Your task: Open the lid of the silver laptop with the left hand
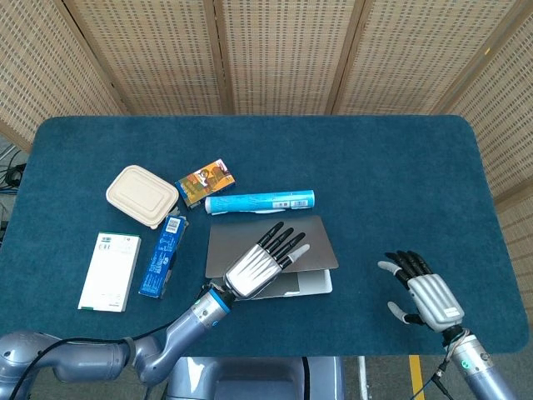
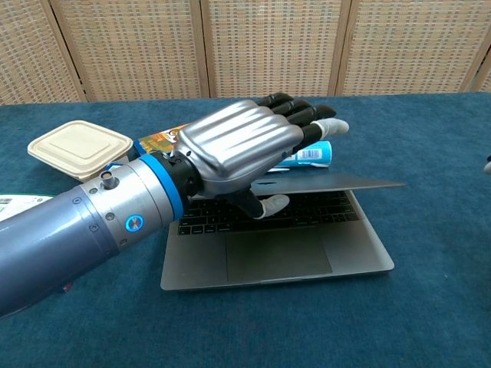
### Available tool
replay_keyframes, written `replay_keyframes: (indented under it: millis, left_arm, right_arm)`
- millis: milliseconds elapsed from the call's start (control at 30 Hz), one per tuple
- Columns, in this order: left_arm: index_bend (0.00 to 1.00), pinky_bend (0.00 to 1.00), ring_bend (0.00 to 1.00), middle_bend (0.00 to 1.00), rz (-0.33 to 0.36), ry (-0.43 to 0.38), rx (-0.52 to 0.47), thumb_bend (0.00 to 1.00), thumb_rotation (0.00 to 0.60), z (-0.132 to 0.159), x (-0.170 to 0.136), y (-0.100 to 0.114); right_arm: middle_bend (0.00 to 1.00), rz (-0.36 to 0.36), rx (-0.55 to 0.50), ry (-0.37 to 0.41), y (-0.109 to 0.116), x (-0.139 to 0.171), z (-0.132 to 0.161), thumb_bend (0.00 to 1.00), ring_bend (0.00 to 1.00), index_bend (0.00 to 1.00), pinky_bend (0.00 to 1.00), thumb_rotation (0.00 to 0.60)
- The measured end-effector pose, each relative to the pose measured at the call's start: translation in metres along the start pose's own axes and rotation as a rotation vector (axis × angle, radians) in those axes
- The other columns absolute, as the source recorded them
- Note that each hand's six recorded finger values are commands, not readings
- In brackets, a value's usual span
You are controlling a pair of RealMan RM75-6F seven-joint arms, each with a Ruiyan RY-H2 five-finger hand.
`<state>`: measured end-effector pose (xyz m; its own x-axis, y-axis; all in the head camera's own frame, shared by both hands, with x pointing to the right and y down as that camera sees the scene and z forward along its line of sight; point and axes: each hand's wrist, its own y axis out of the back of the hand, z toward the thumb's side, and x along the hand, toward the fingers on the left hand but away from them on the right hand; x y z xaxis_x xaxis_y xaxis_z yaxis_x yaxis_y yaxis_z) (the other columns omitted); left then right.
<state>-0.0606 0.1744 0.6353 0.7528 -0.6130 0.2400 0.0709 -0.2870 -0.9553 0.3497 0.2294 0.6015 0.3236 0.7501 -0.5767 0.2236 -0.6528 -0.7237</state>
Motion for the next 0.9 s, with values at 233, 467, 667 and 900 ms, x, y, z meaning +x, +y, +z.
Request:
replay_keyframes:
  millis: [233,467,667,900]
  left_arm:
    - [0.05,0.0,0.0,0.0,0.004,0.01,-0.007,0.39,0.6,-0.003,0.001,0.003]
    - [0.05,0.0,0.0,0.0,0.006,0.015,-0.004,0.39,0.6,-0.005,0.0,0.006]
    - [0.05,0.0,0.0,0.0,0.012,0.022,0.001,0.39,0.6,-0.008,0.0,0.009]
    - [0.05,0.0,0.0,0.0,0.006,0.039,0.002,0.39,0.6,-0.015,0.001,0.007]
  right_arm:
    - [0.12,0.111,-0.065,0.073,-0.024,-0.022,0.02,0.36,0.0,0.17,0.0,0.6]
    - [0.12,0.178,-0.115,0.124,-0.045,-0.04,0.037,0.36,0.0,0.17,0.0,0.6]
    - [0.12,0.219,-0.135,0.149,-0.061,-0.049,0.047,0.36,0.0,0.17,0.0,0.6]
    - [0.12,0.247,-0.153,0.169,-0.076,-0.059,0.058,0.36,0.0,0.17,0.0,0.6]
